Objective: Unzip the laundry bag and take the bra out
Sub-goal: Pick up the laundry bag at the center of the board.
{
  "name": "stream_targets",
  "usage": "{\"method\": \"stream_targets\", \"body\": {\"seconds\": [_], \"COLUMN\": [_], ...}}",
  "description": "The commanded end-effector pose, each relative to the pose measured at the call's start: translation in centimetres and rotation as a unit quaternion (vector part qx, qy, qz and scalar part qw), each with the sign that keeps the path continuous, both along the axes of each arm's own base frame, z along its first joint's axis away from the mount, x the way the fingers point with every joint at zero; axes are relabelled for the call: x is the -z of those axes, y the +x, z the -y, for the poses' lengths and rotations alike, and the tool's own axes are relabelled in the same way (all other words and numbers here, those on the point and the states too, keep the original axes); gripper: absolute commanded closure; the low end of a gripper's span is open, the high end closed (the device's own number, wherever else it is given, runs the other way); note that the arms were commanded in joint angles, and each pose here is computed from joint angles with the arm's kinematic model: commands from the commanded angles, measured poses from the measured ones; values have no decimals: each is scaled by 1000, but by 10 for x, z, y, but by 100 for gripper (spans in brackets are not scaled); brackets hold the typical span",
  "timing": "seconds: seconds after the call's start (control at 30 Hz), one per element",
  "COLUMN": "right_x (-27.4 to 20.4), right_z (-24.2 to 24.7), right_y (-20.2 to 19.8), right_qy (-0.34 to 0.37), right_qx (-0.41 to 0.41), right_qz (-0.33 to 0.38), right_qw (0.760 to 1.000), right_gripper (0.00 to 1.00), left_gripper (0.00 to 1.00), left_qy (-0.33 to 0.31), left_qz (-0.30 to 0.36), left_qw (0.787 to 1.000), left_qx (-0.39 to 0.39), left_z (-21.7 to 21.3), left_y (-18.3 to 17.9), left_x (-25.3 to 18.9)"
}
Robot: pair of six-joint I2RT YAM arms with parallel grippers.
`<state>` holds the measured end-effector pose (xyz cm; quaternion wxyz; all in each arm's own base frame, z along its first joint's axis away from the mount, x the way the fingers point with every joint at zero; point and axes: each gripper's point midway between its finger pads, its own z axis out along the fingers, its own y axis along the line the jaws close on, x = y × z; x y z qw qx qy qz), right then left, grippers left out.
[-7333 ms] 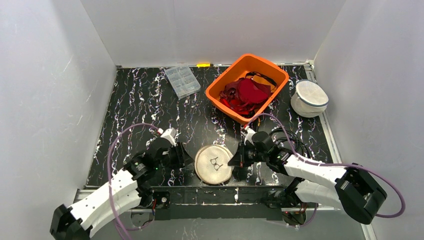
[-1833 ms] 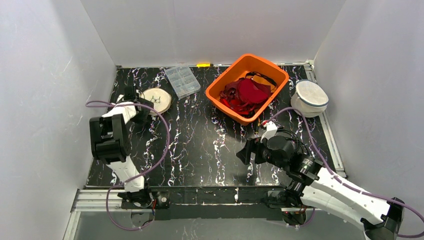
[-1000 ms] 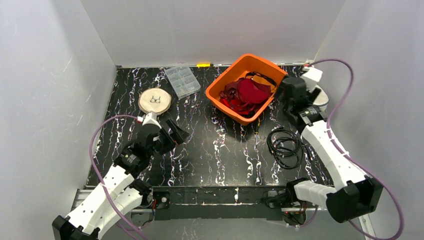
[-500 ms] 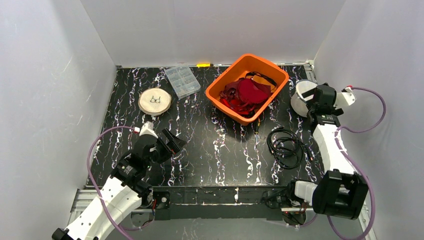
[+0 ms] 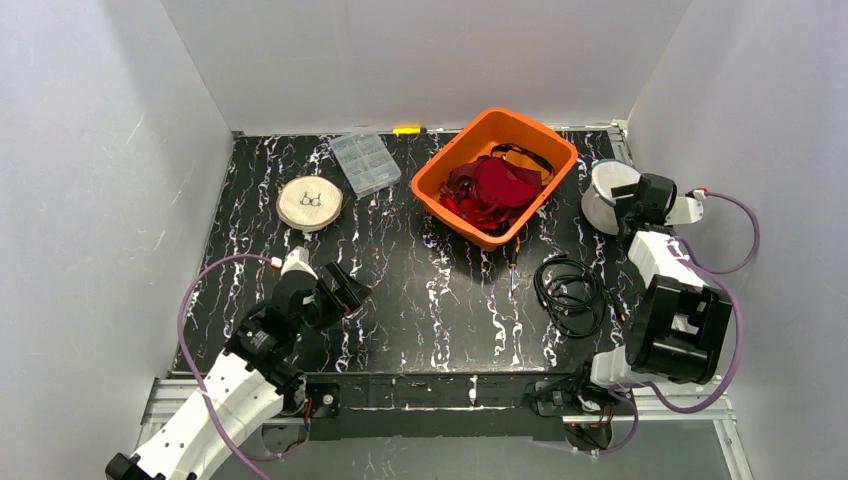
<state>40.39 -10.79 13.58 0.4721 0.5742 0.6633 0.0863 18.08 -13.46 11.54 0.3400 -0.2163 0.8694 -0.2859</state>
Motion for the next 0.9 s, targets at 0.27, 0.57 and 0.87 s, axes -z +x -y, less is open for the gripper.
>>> {"method": "stream_targets", "body": {"seconds": [0.27,0.57,0.87], "right_x": [-2,-129,-310], "right_z": [-1,-46,-126], "right_y": [31,31,-34], "right_qy": [20,13,-22], "right_qx": [-26,-60,-171], "right_qz": [48,206,368], "right_qw": [998,977,914], "right_gripper": [78,99,99], "left_gripper": [9,13,16], "left_qy": [27,36,61], "left_qz": [-9,15,81], "left_qw": [1000,999,994], "left_qx": [2,-24,-48], "left_z": [-3,-17,-46], "left_y": [3,2,-8], "left_x": [1,-24,-79]}}
